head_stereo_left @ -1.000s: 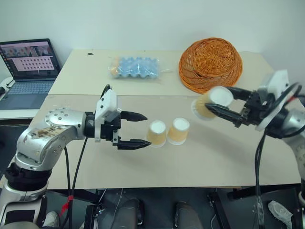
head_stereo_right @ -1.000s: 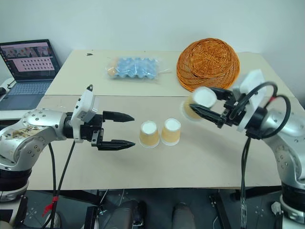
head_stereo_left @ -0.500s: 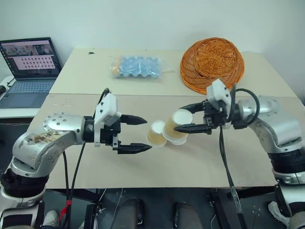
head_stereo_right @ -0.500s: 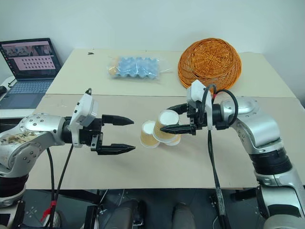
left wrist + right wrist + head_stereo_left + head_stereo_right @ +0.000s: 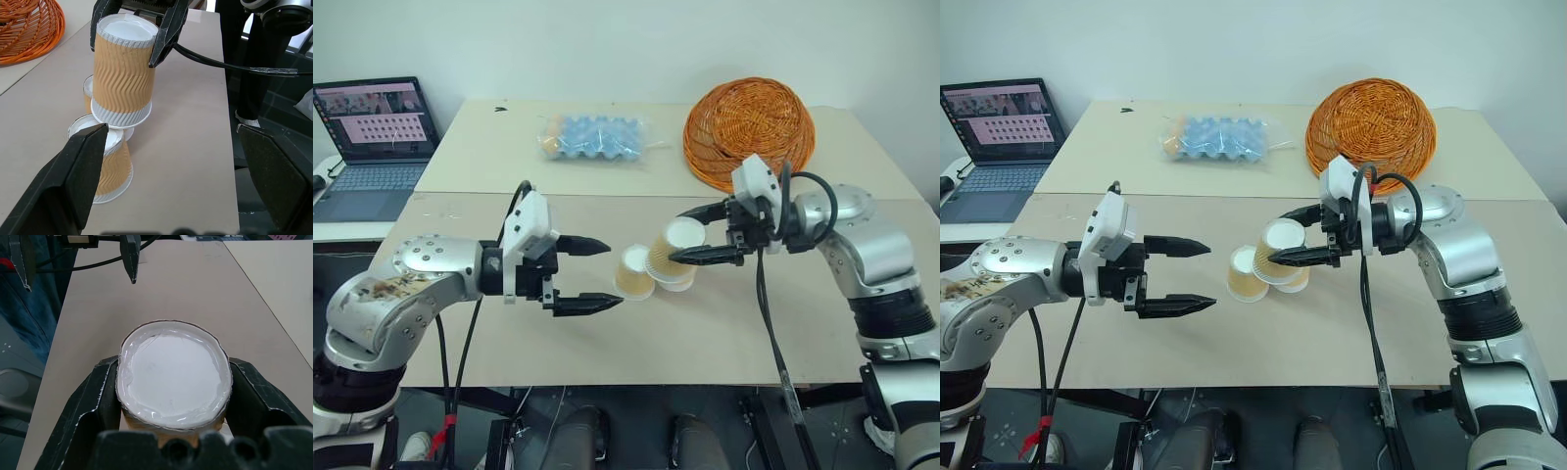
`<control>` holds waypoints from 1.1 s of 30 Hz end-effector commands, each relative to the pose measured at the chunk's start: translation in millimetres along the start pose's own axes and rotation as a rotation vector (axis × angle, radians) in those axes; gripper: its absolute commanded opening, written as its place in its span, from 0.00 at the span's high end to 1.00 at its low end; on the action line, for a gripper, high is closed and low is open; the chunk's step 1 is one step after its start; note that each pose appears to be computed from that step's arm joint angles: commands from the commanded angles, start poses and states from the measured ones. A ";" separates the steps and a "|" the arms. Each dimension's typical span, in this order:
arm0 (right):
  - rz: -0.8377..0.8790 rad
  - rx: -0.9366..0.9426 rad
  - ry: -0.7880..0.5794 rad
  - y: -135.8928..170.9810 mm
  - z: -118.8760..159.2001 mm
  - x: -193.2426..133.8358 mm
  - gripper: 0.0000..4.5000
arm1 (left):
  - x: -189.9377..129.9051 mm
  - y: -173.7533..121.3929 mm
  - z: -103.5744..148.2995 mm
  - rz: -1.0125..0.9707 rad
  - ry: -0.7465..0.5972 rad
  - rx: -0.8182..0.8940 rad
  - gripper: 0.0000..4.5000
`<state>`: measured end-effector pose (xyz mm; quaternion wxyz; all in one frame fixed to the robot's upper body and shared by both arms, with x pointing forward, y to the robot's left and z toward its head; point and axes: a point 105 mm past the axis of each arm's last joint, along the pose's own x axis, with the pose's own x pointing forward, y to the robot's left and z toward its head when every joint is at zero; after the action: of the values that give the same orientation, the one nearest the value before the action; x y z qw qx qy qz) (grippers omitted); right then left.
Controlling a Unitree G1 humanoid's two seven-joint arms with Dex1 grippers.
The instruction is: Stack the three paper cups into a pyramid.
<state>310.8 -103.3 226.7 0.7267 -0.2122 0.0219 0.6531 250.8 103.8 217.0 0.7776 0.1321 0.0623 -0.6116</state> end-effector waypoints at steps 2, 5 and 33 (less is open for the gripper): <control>0.011 -0.073 0.014 3.1 17.3 -10.0 0.42 | -2.2 -2.6 7.5 -0.001 -0.017 0.032 0.00; 0.013 -0.080 0.029 4.5 18.1 -14.8 0.42 | -1.9 -2.1 7.5 0.001 -0.019 0.031 0.00; 0.020 -0.134 0.047 -5.4 33.0 -9.8 0.42 | -0.9 0.9 7.0 0.009 -0.025 0.026 0.00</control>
<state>307.7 -104.3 252.5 0.7115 -0.2604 0.0156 0.6525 251.9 103.8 216.7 0.7795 0.1301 0.0615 -0.6096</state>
